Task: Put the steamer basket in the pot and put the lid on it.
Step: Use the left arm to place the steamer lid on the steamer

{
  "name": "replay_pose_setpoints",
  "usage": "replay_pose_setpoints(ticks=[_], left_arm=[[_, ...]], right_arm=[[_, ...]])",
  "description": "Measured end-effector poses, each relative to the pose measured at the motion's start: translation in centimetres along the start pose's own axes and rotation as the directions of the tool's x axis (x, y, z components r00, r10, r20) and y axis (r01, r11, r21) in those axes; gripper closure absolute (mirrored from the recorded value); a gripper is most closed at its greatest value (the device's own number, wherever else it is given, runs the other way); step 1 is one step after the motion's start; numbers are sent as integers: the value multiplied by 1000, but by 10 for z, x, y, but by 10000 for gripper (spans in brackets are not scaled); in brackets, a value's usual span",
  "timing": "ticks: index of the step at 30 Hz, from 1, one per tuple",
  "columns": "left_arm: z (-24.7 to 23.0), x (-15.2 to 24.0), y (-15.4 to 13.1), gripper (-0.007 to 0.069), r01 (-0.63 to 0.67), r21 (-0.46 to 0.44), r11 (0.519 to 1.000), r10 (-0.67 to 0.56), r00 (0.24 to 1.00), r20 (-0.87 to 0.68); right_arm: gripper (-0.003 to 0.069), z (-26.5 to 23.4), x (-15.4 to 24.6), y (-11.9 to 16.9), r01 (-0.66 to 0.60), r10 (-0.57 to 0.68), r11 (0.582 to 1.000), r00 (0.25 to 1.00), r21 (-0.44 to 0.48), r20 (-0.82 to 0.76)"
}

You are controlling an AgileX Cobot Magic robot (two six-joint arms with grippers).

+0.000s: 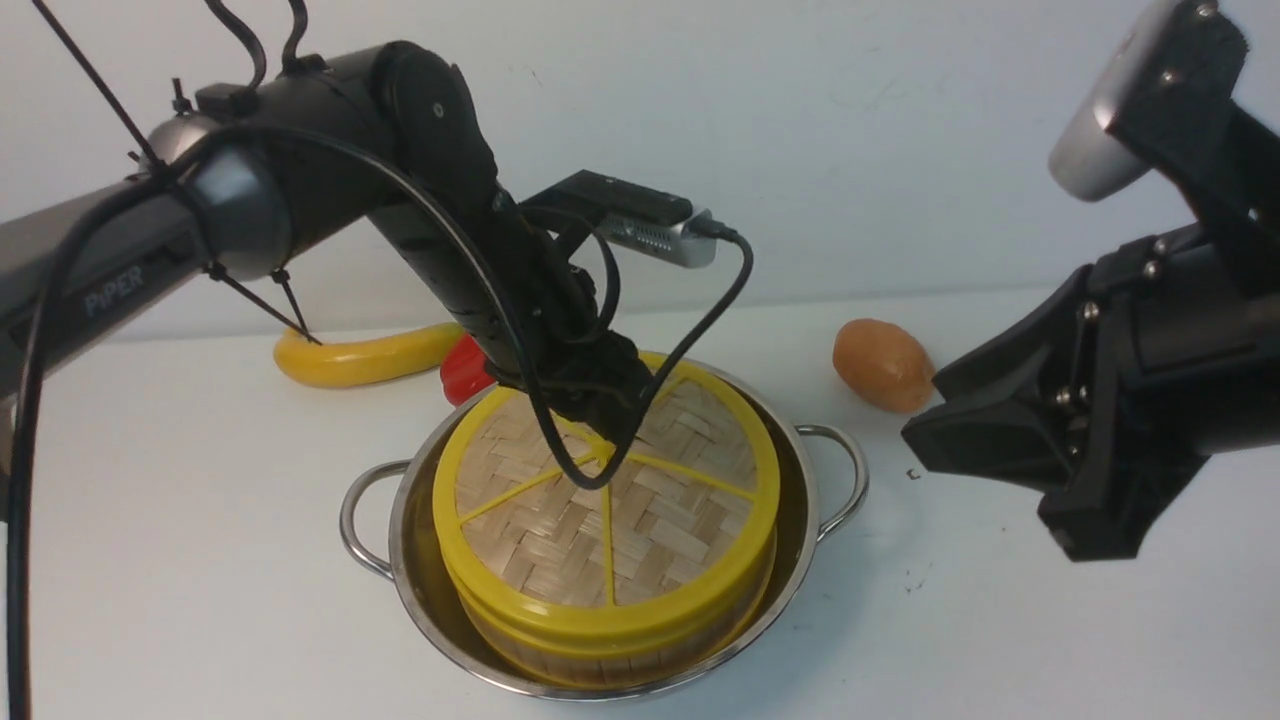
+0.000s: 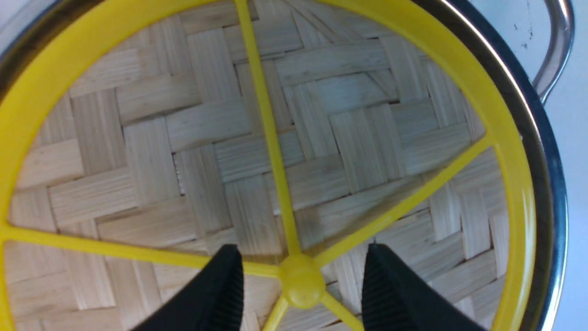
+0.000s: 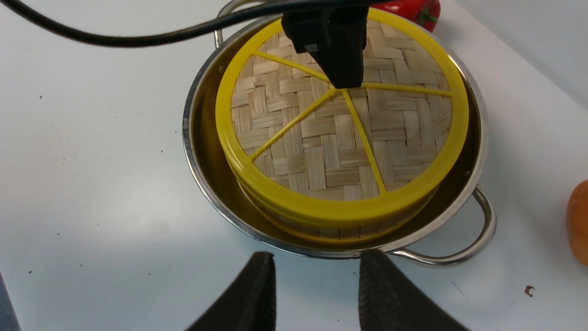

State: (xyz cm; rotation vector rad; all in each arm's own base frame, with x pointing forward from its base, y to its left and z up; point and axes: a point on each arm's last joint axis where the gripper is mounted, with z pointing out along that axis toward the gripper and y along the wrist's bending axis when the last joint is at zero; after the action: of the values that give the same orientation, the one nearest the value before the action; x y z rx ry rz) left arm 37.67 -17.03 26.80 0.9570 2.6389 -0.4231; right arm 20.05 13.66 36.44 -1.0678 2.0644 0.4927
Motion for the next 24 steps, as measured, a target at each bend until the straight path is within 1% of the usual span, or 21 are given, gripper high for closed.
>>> replay_pose_setpoints(ticks=[6, 9, 14, 22, 24], left_arm=[[0, 0, -1, 371, 5, 7, 1000, -5, 1000, 5], [2, 0, 0, 396, 6, 9, 1000, -6, 1000, 3], [13, 0, 3, 398, 16, 20, 1000, -16, 1000, -21], [15, 1, 3, 395, 18, 22, 1000, -17, 999, -28], [15, 2, 3, 409, 18, 27, 999, -17, 999, -37]], right_arm=[[418, 0, 0, 0, 0, 0, 1000, 1000, 1, 1], [418, 0, 0, 0, 0, 0, 1000, 1000, 1, 1], [418, 0, 0, 0, 3, -3, 1000, 1000, 3, -2], [418, 0, 1, -1, 9, -9, 1000, 1000, 8, -6], [418, 0, 1, -1, 10, -10, 1000, 1000, 9, -6]])
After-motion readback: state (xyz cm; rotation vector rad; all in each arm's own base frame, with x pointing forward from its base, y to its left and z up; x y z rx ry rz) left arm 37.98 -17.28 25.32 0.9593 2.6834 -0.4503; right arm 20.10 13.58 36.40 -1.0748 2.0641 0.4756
